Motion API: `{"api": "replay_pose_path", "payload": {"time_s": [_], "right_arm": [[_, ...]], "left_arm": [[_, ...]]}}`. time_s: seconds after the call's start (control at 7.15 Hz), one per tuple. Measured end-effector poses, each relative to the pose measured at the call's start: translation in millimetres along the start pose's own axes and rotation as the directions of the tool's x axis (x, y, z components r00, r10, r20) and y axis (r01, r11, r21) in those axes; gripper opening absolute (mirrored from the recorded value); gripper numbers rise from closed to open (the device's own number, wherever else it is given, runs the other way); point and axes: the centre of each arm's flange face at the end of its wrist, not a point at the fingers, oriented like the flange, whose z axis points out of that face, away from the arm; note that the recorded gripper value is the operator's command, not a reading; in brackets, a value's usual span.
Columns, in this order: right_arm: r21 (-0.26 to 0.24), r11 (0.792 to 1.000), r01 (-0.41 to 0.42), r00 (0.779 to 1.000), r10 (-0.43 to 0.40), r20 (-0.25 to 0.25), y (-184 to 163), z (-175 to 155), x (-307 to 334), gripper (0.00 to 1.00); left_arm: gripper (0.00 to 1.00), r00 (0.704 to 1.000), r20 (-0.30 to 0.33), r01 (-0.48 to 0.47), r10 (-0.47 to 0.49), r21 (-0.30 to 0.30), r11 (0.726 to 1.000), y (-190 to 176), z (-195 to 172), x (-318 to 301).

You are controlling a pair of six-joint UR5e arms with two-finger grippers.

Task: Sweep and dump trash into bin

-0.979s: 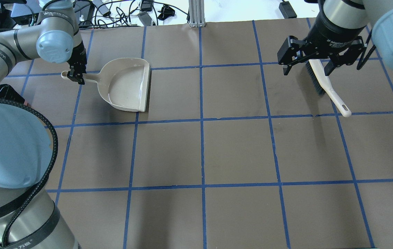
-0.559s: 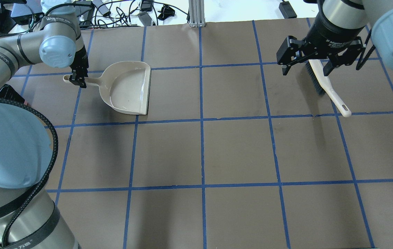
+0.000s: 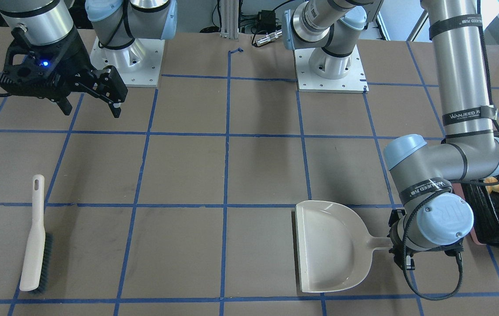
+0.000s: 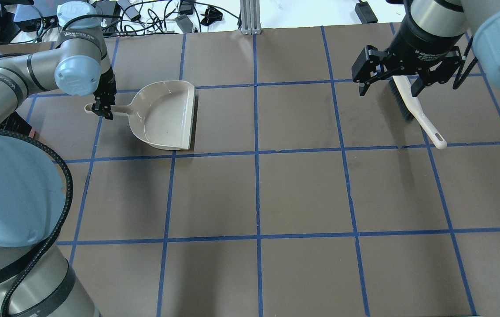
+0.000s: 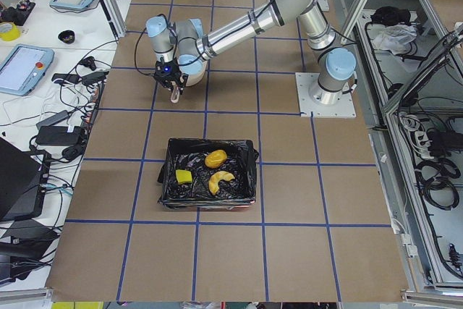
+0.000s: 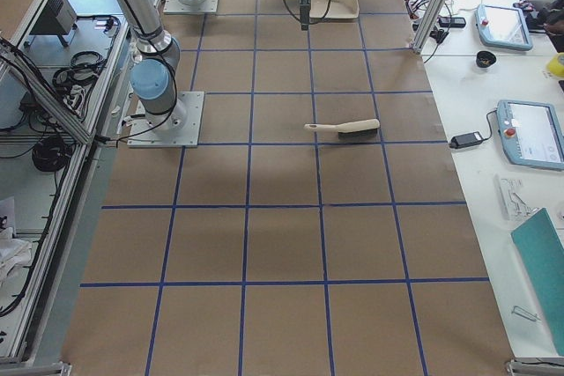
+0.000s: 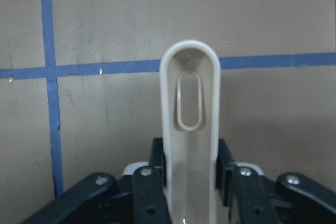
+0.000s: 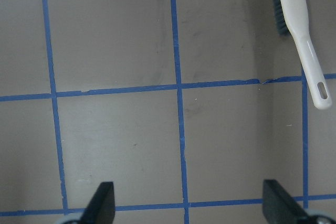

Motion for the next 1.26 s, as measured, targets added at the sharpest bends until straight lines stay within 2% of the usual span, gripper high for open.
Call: {"api": "replay_pose_path", "payload": {"time_s": [0.14,0.28,0.42,0.56,0.84,1.12,1.26], "right_arm": [[0.000,1.000,0.000,1.000,0.000,0.000,0.1,-0.1,0.0,1.00],[0.000,1.000,0.000,1.000,0.000,0.000,0.0,-0.1,0.0,1.00],[0.000,1.000,0.000,1.000,0.000,0.000,-0.1,0.2,0.0,1.00],[-0.001,1.000,0.000,1.000,0.000,0.000,-0.3,0.6,0.0,1.00],[-0.002,1.000,0.000,1.000,0.000,-0.001,-0.4,1.0,0.1,1.00],[0.000,1.000,0.000,1.000,0.000,-0.003,0.6,-0.1,0.3,1.00],[0.000,1.000,0.000,1.000,0.000,-0.004,0.9,-0.4,0.4,1.00]], "left_arm": [[0.66,1.000,-0.012,-0.002,0.002,0.003,1.000,-0.7,-1.5,0.7],[0.78,1.000,-0.024,-0.004,0.004,0.005,1.000,-2.9,-5.3,1.6],[0.95,0.999,-0.035,-0.007,0.007,0.007,1.000,-6.5,-11.6,1.6],[1.00,0.999,-0.044,-0.004,0.005,0.008,1.000,-10.7,-18.4,0.4],[1.00,0.996,-0.085,0.026,-0.025,0.009,1.000,-28.1,-47.8,-5.5],[1.00,0.983,-0.173,0.071,-0.069,0.005,0.997,-62.4,-125.2,-18.8],[1.00,0.981,-0.186,0.056,-0.053,0.008,0.998,-81.4,-174.2,-34.5]]}}
